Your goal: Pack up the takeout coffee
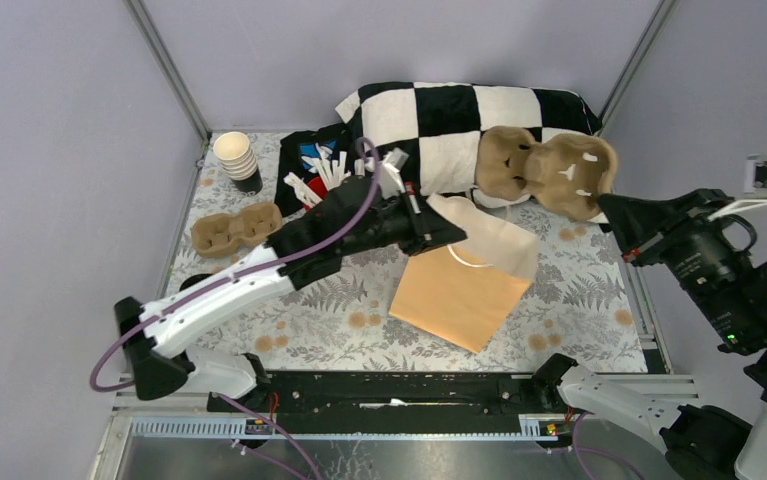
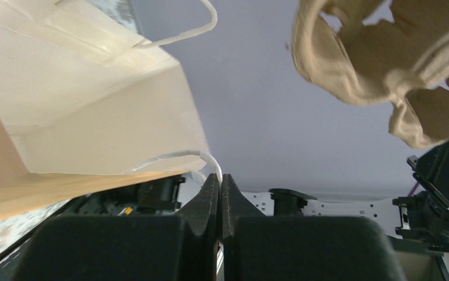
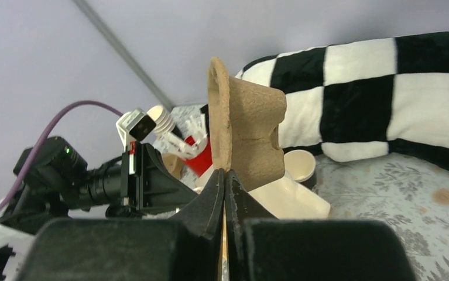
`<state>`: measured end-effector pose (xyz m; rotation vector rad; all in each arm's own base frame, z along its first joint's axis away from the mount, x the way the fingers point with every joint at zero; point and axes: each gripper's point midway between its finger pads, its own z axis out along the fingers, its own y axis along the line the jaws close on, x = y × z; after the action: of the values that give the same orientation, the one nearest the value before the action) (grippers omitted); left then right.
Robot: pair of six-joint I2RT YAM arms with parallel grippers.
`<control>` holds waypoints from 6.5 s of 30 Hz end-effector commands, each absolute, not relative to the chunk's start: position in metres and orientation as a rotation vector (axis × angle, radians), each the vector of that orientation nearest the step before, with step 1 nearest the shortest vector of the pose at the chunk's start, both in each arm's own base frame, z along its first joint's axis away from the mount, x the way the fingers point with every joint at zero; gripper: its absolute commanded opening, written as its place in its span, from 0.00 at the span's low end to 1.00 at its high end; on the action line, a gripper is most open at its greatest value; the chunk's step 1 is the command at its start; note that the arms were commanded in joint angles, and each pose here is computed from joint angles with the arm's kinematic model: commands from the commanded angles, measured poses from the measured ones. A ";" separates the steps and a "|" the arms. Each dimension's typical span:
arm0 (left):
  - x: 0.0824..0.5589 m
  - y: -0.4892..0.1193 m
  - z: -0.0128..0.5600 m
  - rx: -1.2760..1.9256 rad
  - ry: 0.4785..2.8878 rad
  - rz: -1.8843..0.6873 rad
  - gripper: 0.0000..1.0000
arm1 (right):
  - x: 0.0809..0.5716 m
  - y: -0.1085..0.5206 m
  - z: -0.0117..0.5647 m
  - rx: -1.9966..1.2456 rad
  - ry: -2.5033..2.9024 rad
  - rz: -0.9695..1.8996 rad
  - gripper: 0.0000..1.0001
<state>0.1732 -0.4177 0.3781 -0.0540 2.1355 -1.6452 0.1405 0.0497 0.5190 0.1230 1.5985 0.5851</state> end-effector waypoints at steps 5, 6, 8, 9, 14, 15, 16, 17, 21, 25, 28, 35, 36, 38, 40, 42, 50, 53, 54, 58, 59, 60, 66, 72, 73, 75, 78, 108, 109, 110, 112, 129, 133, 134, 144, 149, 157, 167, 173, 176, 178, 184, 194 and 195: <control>0.166 -0.331 0.377 -0.168 2.115 -1.489 0.00 | 0.153 0.131 0.521 -0.187 1.625 0.779 0.00; 0.165 -0.323 0.375 -0.174 2.105 -1.472 0.00 | 0.155 0.138 0.520 -0.198 1.636 0.798 0.00; 0.162 -0.311 0.370 -0.169 2.094 -1.453 0.00 | 0.160 0.153 0.516 -0.222 1.661 0.842 0.00; 0.162 -0.305 0.369 -0.171 2.090 -1.442 0.00 | 0.161 0.161 0.515 -0.237 1.674 0.864 0.00; 0.147 -0.288 0.344 -0.110 2.195 -1.346 0.06 | 0.169 0.177 0.512 -0.223 1.692 0.918 0.00; 0.145 -0.282 0.337 -0.115 2.224 -1.307 0.11 | 0.171 0.177 0.513 -0.210 1.689 0.921 0.00; 0.143 -0.274 0.335 -0.115 2.238 -1.272 0.19 | 0.172 0.178 0.515 -0.200 1.686 0.926 0.00; 0.142 -0.266 0.335 -0.111 2.245 -1.231 0.29 | 0.173 0.178 0.516 -0.192 1.687 0.929 0.00; 0.144 -0.216 0.337 -0.115 2.280 -0.937 0.60 | 0.177 0.173 0.522 -0.145 1.690 0.911 0.00; 0.162 -0.184 0.348 -0.123 2.296 -0.634 0.72 | 0.177 0.162 0.527 -0.093 1.675 0.884 0.00; 0.176 -0.187 0.356 -0.095 2.302 -0.532 0.74 | 0.173 0.159 0.526 -0.087 1.689 0.887 0.00; 0.199 -0.198 0.322 0.057 2.453 -0.390 0.78 | 0.164 0.156 0.522 -0.087 1.718 0.904 0.00; 0.201 -0.198 0.316 0.087 2.475 -0.389 0.78 | 0.162 0.155 0.522 -0.083 1.718 0.908 0.00; 0.208 -0.193 0.304 0.108 2.506 -0.365 0.73 | 0.160 0.153 0.522 -0.076 1.718 0.914 0.00; 0.215 -0.192 0.297 0.113 2.516 -0.365 0.64 | 0.158 0.153 0.522 -0.071 1.719 0.922 0.00; 0.222 -0.192 0.291 0.109 2.535 -0.347 0.57 | 0.155 0.155 0.522 -0.086 1.729 0.937 0.00; 0.239 -0.211 0.283 0.149 2.540 -0.378 0.51 | 0.142 0.161 0.516 -0.177 1.776 0.966 0.00; 0.235 -0.212 0.291 0.134 2.522 -0.420 0.55 | 0.143 0.161 0.513 -0.177 1.785 0.956 0.00; 0.233 -0.212 0.291 0.134 2.521 -0.428 0.55 | 0.144 0.161 0.513 -0.176 1.784 0.956 0.00; 0.231 -0.209 0.296 0.116 2.519 -0.431 0.59 | 0.146 0.163 0.511 -0.173 1.780 0.962 0.00; 0.231 -0.209 0.299 0.109 2.509 -0.442 0.61 | 0.146 0.164 0.510 -0.172 1.783 0.960 0.00; 0.231 -0.210 0.303 0.109 2.498 -0.454 0.63 | 0.147 0.164 0.509 -0.171 1.784 0.959 0.00; 0.226 -0.242 0.284 0.217 2.581 -0.598 0.66 | 0.146 0.165 0.507 -0.157 1.804 0.973 0.00; 0.229 -0.238 0.283 0.218 2.576 -0.579 0.56 | 0.144 0.161 0.503 -0.137 1.819 0.966 0.00; 0.228 -0.238 0.286 0.209 2.569 -0.586 0.60 | 0.145 0.162 0.501 -0.135 1.822 0.966 0.00; 0.226 -0.235 0.293 0.192 2.555 -0.592 0.66 | 0.146 0.163 0.500 -0.127 1.820 0.973 0.00; 0.226 -0.225 0.302 0.161 2.530 -0.558 0.67 | 0.146 0.165 0.500 -0.115 1.815 0.993 0.00; 0.260 -0.230 0.269 0.027 2.560 -0.422 0.00 | 0.141 0.185 0.500 -0.109 1.851 1.124 0.00; 0.260 -0.223 0.268 -0.018 2.556 -0.399 0.00 | 0.141 0.188 0.501 -0.107 1.854 1.139 0.00; 0.260 -0.217 0.267 -0.058 2.553 -0.376 0.00 | 0.142 0.191 0.501 -0.108 1.858 1.156 0.00; 0.259 -0.206 0.271 -0.129 2.532 -0.362 0.00 | 0.142 0.201 0.504 -0.125 1.861 1.197 0.00; 0.247 -0.178 0.279 -0.429 2.451 -0.439 0.04 | 0.177 0.178 0.461 0.080 2.013 0.915 0.00; 0.244 -0.181 0.286 -0.380 2.436 -0.485 0.29 | 0.183 0.173 0.443 0.075 2.104 0.809 0.00; 0.244 -0.181 0.289 -0.364 2.430 -0.491 0.34 | 0.184 0.173 0.442 0.080 2.108 0.799 0.00; 0.228 -0.161 0.319 -0.300 2.362 -0.482 0.65 | 0.187 0.198 0.418 0.025 2.202 0.850 0.00; 0.221 -0.124 0.316 -0.315 2.350 -0.271 0.63 | 0.193 0.195 0.421 0.037 2.177 0.818 0.00; 0.211 -0.114 0.284 -0.339 2.389 -0.222 0.62 | 0.190 0.149 0.449 0.085 2.074 0.649 0.00; 0.215 -0.124 0.263 -0.290 2.448 -0.223 0.62 | 0.188 0.147 0.433 0.088 2.129 0.619 0.00; 0.213 -0.134 0.240 -0.259 2.521 -0.237 0.59 | 0.198 0.186 0.433 0.036 2.129 0.770 0.00; 0.213 -0.139 0.233 -0.242 2.537 -0.262 0.54 | 0.202 0.197 0.433 0.018 2.139 0.803 0.00; 0.213 -0.140 0.229 -0.235 2.542 -0.262 0.52 | 0.202 0.203 0.432 0.003 2.155 0.823 0.00; 0.218 -0.145 0.229 -0.213 2.533 -0.281 0.49 | 0.201 0.207 0.442 -0.012 2.160 0.843 0.00; 0.222 -0.140 0.259 -0.215 2.445 -0.300 0.50 | 0.200 0.197 0.460 -0.045 2.085 0.820 0.00; 0.222 -0.139 0.260 -0.216 2.443 -0.299 0.52 | 0.200 0.197 0.461 -0.053 2.083 0.815 0.00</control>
<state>0.2124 -0.1398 0.2285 -0.2137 2.5507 -0.2500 0.2043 0.2038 0.4385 -0.0147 2.1605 0.8072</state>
